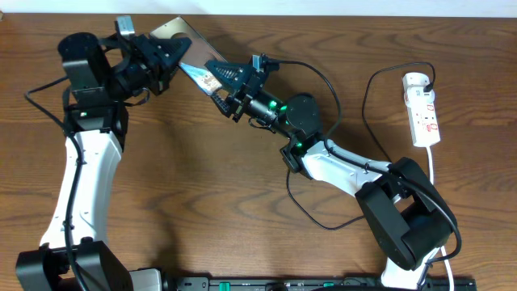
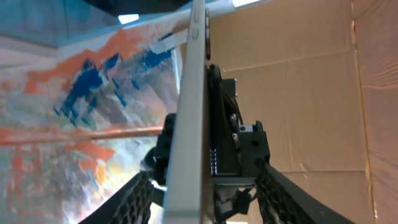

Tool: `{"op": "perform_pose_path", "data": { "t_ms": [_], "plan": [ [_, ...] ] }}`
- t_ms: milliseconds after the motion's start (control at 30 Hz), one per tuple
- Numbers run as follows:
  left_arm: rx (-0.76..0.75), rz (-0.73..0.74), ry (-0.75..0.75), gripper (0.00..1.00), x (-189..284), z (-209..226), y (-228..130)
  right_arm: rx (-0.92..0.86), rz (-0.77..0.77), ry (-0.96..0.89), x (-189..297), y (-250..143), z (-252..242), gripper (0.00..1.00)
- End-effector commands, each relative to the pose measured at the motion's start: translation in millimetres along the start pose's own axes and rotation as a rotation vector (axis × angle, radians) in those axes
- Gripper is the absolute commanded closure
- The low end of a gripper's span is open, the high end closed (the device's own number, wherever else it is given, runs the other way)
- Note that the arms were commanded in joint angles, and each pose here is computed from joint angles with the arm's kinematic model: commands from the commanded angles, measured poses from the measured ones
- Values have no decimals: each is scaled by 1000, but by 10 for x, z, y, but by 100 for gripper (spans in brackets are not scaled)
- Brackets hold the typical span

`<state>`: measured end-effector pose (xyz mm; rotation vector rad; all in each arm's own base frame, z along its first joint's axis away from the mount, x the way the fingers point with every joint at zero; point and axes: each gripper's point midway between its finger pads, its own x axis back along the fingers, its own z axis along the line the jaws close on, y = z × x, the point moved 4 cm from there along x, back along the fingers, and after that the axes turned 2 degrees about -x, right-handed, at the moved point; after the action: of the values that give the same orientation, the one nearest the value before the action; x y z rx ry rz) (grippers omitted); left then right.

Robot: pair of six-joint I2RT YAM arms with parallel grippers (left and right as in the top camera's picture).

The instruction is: Plug charger to phone and switch on socket

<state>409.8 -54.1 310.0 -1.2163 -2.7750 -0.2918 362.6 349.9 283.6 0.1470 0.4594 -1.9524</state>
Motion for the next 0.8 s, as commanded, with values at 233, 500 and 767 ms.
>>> {"op": "perform_pose_path", "data": {
  "t_ms": [233,500,767],
  "plan": [
    [-40,1,-24,93,-9,-124,3,0,-4,22,-20,-26,62,57],
    [-41,6,-25,93,-27,-130,-17,0,-24,30,-18,2,74,66],
    [-50,9,-25,93,-42,-134,-33,0,-29,32,-18,9,77,83]
  ]
}}
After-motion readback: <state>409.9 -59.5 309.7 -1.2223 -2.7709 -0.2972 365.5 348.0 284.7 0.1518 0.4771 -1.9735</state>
